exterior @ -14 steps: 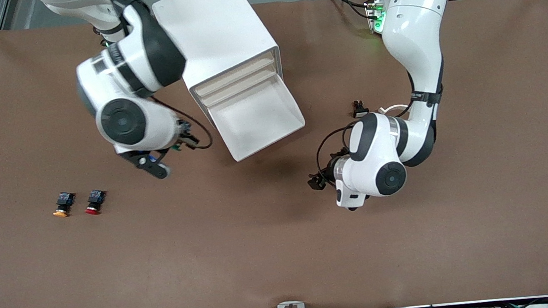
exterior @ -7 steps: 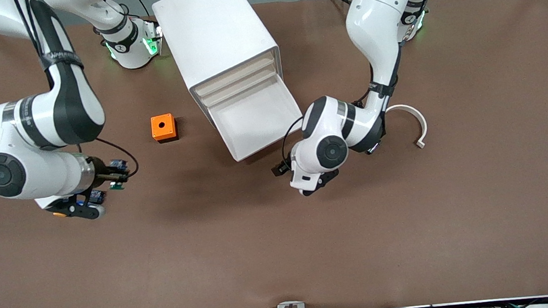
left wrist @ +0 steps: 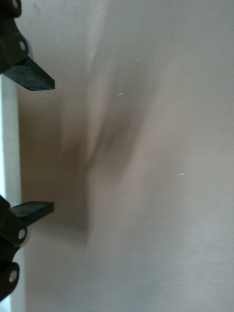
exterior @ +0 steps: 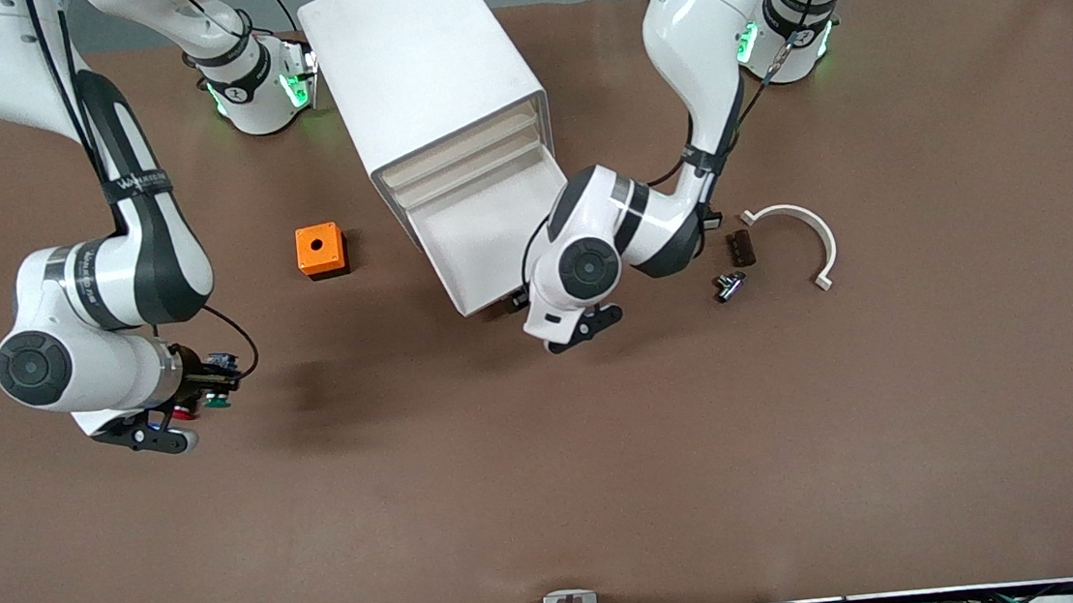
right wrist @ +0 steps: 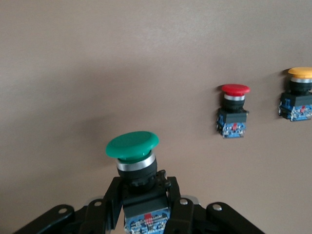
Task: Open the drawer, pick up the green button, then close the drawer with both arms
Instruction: 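Carry the green button beside the red button while the left gripper pushes drawer, then set the green button down beside the red button with the right gripper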
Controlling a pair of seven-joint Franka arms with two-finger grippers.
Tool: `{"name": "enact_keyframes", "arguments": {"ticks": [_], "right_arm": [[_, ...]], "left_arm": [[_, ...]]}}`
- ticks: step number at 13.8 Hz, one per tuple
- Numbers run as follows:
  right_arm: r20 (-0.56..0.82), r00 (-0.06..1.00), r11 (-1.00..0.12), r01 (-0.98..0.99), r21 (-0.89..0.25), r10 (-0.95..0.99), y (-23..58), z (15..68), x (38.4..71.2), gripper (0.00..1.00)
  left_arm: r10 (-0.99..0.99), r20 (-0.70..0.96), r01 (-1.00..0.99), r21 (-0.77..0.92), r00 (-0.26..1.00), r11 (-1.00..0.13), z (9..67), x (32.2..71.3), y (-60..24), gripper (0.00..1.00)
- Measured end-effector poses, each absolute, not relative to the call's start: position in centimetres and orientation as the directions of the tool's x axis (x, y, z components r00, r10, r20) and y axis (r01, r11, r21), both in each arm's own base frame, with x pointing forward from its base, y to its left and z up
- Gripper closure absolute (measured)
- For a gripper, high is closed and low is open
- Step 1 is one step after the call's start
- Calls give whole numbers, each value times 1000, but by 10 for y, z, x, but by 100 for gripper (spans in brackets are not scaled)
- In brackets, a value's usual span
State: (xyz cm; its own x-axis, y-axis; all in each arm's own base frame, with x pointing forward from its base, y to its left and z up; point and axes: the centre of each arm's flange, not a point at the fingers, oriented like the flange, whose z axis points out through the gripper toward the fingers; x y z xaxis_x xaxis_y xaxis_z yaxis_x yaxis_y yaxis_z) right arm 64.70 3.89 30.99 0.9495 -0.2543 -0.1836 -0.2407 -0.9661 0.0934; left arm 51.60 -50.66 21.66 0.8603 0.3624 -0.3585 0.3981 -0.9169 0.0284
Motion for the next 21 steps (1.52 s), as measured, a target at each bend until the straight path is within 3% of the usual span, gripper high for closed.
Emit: {"name": "enact_keyframes", "arguments": {"ticks": [11, 21], "right_arm": [[-230, 935, -959, -241, 151, -272, 14, 219, 647, 59], [-134, 952, -958, -261, 119, -276, 17, 180, 643, 59]], "left_arm": [[391, -366, 402, -48, 845, -914, 205, 442, -563, 0], [388, -368, 387, -79, 845, -919, 204, 385, -603, 0]]}}
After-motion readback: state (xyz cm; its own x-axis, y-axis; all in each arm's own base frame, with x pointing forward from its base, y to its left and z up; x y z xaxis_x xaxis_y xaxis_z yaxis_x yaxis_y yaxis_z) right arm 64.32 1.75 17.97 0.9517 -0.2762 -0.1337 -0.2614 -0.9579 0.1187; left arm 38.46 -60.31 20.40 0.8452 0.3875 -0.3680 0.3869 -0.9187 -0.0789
